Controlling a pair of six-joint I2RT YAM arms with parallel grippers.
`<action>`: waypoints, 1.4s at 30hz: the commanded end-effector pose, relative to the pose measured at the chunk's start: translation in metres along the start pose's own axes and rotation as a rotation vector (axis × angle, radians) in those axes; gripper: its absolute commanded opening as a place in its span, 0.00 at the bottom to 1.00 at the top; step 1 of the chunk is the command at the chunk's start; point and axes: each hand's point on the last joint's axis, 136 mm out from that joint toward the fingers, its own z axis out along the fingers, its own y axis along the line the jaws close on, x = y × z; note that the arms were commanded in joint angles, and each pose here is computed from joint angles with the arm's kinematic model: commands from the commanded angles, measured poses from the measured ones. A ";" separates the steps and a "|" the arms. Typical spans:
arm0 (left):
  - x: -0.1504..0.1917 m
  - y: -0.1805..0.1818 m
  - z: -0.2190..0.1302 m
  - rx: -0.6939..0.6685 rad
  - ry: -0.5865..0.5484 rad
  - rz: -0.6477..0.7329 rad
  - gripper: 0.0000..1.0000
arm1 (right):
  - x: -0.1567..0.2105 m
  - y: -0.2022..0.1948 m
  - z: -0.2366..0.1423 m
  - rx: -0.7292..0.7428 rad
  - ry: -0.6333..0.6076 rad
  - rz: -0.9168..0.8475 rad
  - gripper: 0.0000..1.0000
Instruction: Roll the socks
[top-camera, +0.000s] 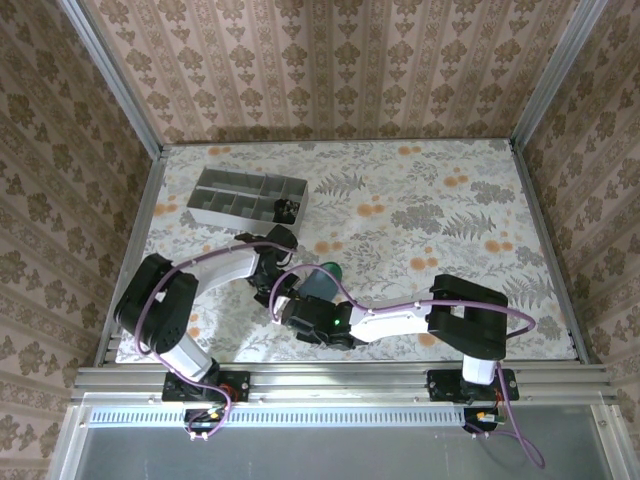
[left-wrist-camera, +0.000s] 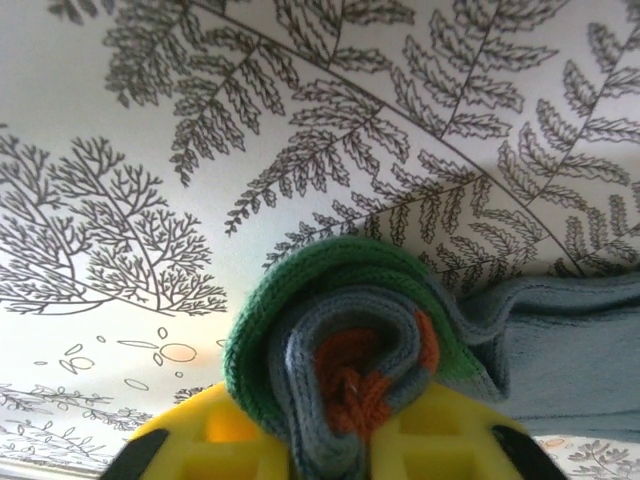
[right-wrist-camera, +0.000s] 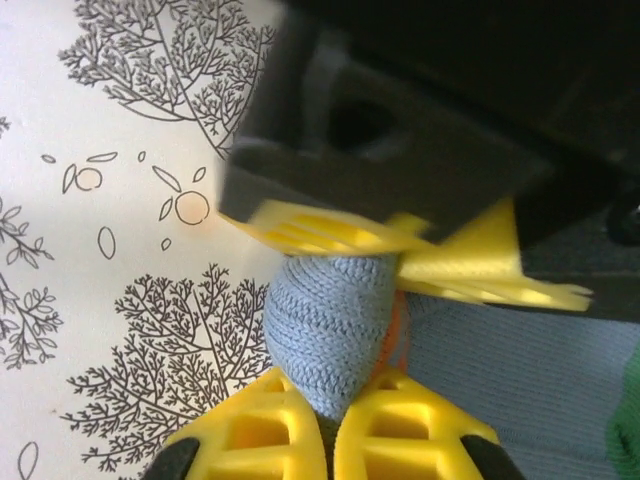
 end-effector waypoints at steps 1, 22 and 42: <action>-0.010 0.015 -0.011 -0.002 -0.052 -0.015 0.31 | 0.086 0.012 0.010 -0.064 0.267 0.069 0.00; -0.014 -0.009 -0.052 0.248 -0.098 0.103 0.48 | 0.148 0.044 0.016 -0.336 0.383 0.432 0.00; 0.001 -0.013 -0.028 0.264 -0.108 0.257 0.45 | 0.192 0.044 0.017 -0.396 0.499 0.710 0.00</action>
